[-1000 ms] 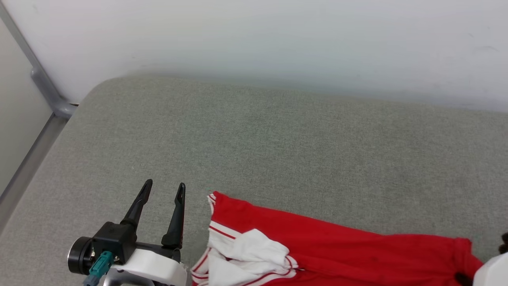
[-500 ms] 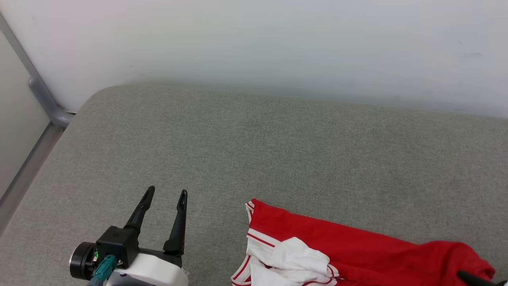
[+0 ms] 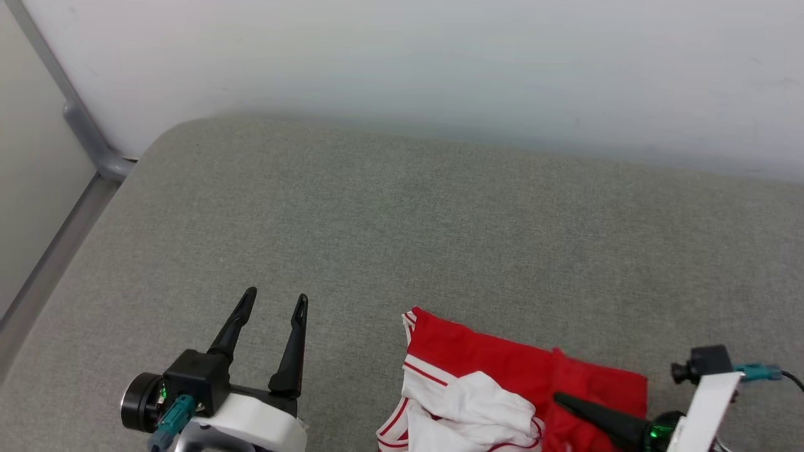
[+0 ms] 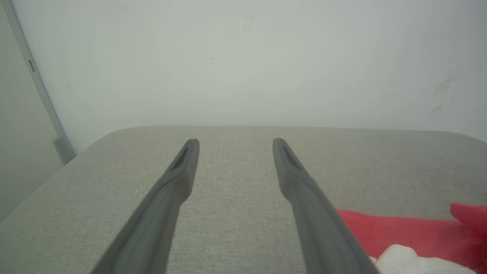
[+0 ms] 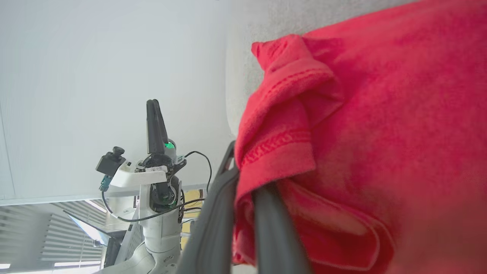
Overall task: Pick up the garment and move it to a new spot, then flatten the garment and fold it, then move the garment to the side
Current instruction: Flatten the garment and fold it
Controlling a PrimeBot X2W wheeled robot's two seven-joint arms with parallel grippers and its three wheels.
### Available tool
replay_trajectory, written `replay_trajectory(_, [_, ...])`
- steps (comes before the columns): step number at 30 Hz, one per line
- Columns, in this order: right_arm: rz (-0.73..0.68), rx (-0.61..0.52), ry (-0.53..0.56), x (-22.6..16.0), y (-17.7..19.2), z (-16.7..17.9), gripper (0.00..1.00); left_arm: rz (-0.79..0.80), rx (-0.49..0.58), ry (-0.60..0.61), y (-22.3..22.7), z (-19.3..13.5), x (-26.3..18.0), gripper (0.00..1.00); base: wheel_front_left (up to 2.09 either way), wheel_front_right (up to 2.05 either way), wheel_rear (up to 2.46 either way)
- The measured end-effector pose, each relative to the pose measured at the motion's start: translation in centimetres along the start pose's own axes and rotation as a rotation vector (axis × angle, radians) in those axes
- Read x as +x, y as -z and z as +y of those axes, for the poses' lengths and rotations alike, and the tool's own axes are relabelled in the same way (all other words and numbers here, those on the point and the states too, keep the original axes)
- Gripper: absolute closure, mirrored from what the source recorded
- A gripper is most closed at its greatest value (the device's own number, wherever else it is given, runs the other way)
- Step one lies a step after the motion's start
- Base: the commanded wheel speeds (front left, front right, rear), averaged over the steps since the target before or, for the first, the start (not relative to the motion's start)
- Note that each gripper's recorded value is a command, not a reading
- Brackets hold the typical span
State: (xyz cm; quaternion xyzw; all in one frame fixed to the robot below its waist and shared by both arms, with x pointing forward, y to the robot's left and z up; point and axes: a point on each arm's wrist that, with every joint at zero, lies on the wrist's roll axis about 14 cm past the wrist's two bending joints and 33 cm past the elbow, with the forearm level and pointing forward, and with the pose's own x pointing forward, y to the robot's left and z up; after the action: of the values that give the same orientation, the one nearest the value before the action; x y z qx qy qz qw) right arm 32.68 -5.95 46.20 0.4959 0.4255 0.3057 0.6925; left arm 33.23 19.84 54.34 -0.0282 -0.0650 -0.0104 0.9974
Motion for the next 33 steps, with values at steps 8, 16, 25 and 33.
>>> replay_trajectory(8, [0.114, 0.019, -0.134, 7.0, 2.3, 3.4, 1.00, 0.019, 0.001, -0.016, 0.8, 0.6, 1.1, 0.00, 0.00, 0.00, 0.00])
replay_trajectory(16, [0.162, 0.013, -0.052, 10.8, 3.4, 1.2, 1.00, 0.054, -0.007, -0.031, 2.3, 1.0, 2.2, 0.00, 0.00, 0.00, 0.00])
replay_trajectory(25, [0.177, -0.022, -0.083, 11.5, 4.1, 2.5, 0.00, 0.064, -0.007, -0.023, 2.8, 0.9, 2.6, 0.00, 0.00, 0.00, 0.00])
replay_trajectory(33, [0.016, -0.251, -0.143, 10.1, 1.2, 6.9, 0.00, 0.033, -0.010, 0.000, 1.9, 0.1, 2.6, 0.00, 0.00, 0.00, 0.00])
